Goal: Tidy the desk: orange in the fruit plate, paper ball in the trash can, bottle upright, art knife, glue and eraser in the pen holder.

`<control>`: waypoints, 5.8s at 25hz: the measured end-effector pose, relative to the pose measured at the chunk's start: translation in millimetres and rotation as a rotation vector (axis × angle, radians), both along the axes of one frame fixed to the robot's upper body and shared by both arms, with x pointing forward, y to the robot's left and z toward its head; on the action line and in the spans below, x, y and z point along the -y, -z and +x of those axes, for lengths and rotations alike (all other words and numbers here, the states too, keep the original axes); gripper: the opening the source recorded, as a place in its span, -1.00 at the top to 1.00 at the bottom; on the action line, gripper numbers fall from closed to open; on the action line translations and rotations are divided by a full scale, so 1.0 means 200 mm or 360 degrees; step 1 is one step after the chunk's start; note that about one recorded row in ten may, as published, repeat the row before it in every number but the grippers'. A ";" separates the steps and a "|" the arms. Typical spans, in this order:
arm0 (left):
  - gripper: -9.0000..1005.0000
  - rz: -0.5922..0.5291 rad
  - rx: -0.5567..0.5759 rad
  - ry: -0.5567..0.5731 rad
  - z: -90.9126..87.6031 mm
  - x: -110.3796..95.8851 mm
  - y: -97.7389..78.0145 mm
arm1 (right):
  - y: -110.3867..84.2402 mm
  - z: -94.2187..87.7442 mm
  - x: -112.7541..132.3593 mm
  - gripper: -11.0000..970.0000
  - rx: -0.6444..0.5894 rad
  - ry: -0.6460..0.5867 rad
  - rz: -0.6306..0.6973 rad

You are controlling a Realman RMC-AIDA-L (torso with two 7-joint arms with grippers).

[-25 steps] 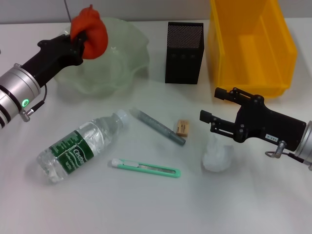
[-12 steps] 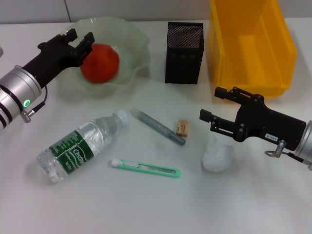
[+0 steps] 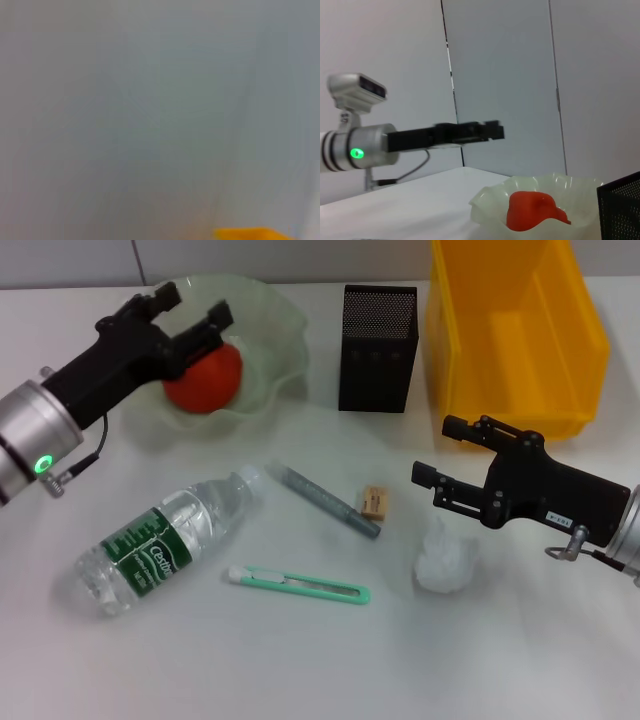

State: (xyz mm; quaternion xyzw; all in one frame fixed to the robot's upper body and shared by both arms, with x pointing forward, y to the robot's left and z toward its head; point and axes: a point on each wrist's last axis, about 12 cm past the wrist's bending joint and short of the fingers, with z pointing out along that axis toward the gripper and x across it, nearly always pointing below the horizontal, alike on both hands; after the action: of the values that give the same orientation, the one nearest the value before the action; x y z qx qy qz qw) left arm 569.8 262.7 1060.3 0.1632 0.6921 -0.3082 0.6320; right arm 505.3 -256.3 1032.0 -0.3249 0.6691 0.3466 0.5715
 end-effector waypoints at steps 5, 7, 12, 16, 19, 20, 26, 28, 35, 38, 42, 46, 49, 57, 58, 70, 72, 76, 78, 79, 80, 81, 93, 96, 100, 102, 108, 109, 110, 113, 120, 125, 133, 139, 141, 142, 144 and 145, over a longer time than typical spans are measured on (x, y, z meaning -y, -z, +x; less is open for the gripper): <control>-0.65 -0.0024 0.0060 0.0329 -0.11 -0.02 -0.06 | -0.01 0.01 0.00 -0.48 0.0007 -0.0010 0.0005; -0.65 -0.0009 0.0056 0.0533 -0.19 -0.05 -0.09 | -0.01 0.01 0.00 -0.48 0.0006 -0.0014 0.0006; -0.65 0.0012 0.0029 0.0742 -0.27 -0.09 -0.10 | -0.03 0.02 0.00 -0.48 -0.0017 -0.0042 0.0020; -0.64 0.0059 0.0011 0.1004 -0.37 -0.09 -0.09 | -0.07 0.03 0.01 -0.47 -0.0018 -0.0092 0.0050; -0.64 0.0138 0.0000 0.1122 -0.41 -0.09 -0.08 | -0.07 0.03 0.01 -0.47 -0.0031 -0.0116 0.0049; -0.64 0.0146 0.0001 0.1127 -0.41 -0.09 -0.08 | -0.08 0.03 0.01 -0.47 -0.0039 -0.0125 0.0049; -0.64 0.0214 0.0029 0.0989 -0.40 -0.14 -0.05 | -0.08 0.03 0.02 -0.46 -0.0055 -0.0135 0.0045; -0.64 0.0227 0.0026 0.0960 -0.40 -0.15 -0.04 | -0.08 0.02 0.02 -0.46 -0.0060 -0.0137 0.0049; -0.64 0.0301 -0.0012 0.0918 -0.41 -0.19 -0.02 | -0.08 0.02 0.05 -0.46 -0.0082 -0.0138 0.0049; -0.63 0.0324 -0.0025 0.0930 -0.41 -0.19 -0.01 | -0.09 0.03 0.06 -0.45 -0.0089 -0.0144 0.0033; -0.63 0.0344 -0.0025 0.0935 -0.41 -0.19 0.00 | -0.18 0.05 0.10 -0.45 -0.0162 -0.0262 0.0002; -0.63 0.0342 -0.0017 0.0941 -0.41 -0.18 0.00 | -0.33 0.10 0.14 -0.44 -0.0261 -0.0416 -0.0121; -0.63 0.0340 -0.0014 0.0943 -0.41 -0.18 0.00 | -0.42 0.13 0.14 -0.44 -0.0314 -0.0487 -0.0231; -0.63 0.0331 -0.0005 0.0960 -0.41 -0.16 -0.01 | -0.65 0.31 0.02 -0.43 -0.0467 -0.0663 -0.0743; -0.63 0.0331 -0.0005 0.0960 -0.41 -0.16 -0.01 | -0.66 0.35 -0.04 -0.43 -0.0502 -0.0721 -0.0871; -0.62 0.0315 -0.0001 0.0941 -0.40 -0.16 -0.01 | -0.64 0.41 -0.29 -0.42 -0.0518 -0.0822 -0.1383; -0.62 0.0312 -0.0002 0.0939 -0.40 -0.17 -0.01 | -0.62 0.41 -0.31 -0.42 -0.0517 -0.0833 -0.1438; -0.62 0.0309 -0.0007 0.0937 -0.41 -0.17 -0.01 | -0.60 0.40 -0.33 -0.42 -0.0524 -0.0865 -0.1472; -0.62 0.0308 -0.0008 0.0935 -0.41 -0.17 -0.01 | -0.59 0.39 -0.34 -0.41 -0.0532 -0.0884 -0.1489; -0.62 0.0307 -0.0010 0.0932 -0.41 -0.17 -0.01 | -0.59 0.39 -0.35 -0.41 -0.0539 -0.0891 -0.1496; -0.62 0.0306 -0.0010 0.0931 -0.41 -0.17 -0.01 | -0.59 0.39 -0.35 -0.41 -0.0539 -0.0891 -0.1496; -0.62 0.0305 -0.0010 0.0931 -0.41 -0.17 -0.01 | -0.57 0.38 -0.35 -0.41 -0.0557 -0.0906 -0.1508; -0.61 0.0302 -0.0016 0.0934 -0.42 -0.17 0.00 | -0.48 0.38 -0.40 -0.40 -0.0577 -0.0916 -0.1577; -0.61 0.0303 -0.0016 0.0934 -0.42 -0.17 0.00 | -0.47 0.38 -0.40 -0.40 -0.0572 -0.0902 -0.1572; -0.61 0.0306 -0.0020 0.0934 -0.42 -0.17 0.00 | -0.46 0.38 -0.39 -0.39 -0.0566 -0.0895 -0.1567; -0.61 0.0307 -0.0020 0.0935 -0.42 -0.17 0.00 | -0.46 0.38 -0.39 -0.30 -0.0567 -0.0893 -0.1551; -0.60 0.0313 -0.0015 0.0932 -0.41 -0.18 -0.01 | -0.54 0.37 -0.27 -0.16 -0.0512 -0.0863 -0.1176; -0.60 0.0313 -0.0015 0.0932 -0.41 -0.18 -0.01 | -0.55 0.36 -0.20 -0.16 -0.0484 -0.0827 -0.1042; -0.60 0.0313 -0.0015 0.0932 -0.41 -0.18 -0.01 | -0.55 0.36 -0.20 -0.16 -0.0484 -0.0827 -0.1042; -0.60 0.0312 -0.0013 0.0933 -0.41 -0.18 -0.01 | -0.52 0.32 -0.10 -0.16 -0.0408 -0.0760 -0.0833; -0.60 0.0306 -0.0009 0.0916 -0.38 -0.18 -0.03 | -0.35 0.18 0.02 -0.17 -0.0181 -0.0618 -0.0346; -0.60 0.0301 -0.0017 0.0913 -0.38 -0.19 -0.03 | -0.21 0.09 0.05 -0.17 -0.0025 -0.0464 -0.0120; -0.59 0.0292 -0.0030 0.0930 -0.38 -0.18 -0.03 | -0.13 -0.01 0.08 -0.17 0.0064 -0.0249 0.0043; -0.59 0.0281 -0.0019 0.0951 -0.39 -0.17 -0.03 | -0.08 -0.07 0.16 -0.18 0.0207 0.0187 0.0206; -0.59 0.0280 -0.0016 0.0953 -0.39 -0.17 -0.03 | -0.08 -0.07 0.16 -0.18 0.0220 0.0240 0.0215; -0.59 0.0280 -0.0016 0.0953 -0.39 -0.17 -0.03 | -0.07 -0.06 0.17 -0.18 0.0241 0.0357 0.0227; -0.59 0.0279 -0.0011 0.0958 -0.39 -0.17 -0.03 | -0.06 -0.04 0.18 -0.18 0.0257 0.0457 0.0229; -0.59 0.0278 -0.0011 0.0957 -0.40 -0.17 -0.03 | -0.05 -0.03 0.18 -0.18 0.0267 0.0503 0.0229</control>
State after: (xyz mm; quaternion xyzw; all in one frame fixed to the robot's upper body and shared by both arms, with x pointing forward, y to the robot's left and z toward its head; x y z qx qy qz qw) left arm 490.6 296.0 1066.7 0.4132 0.6388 -0.4213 0.4936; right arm 499.0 -291.4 1042.4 -0.2018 0.6353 0.2713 0.6943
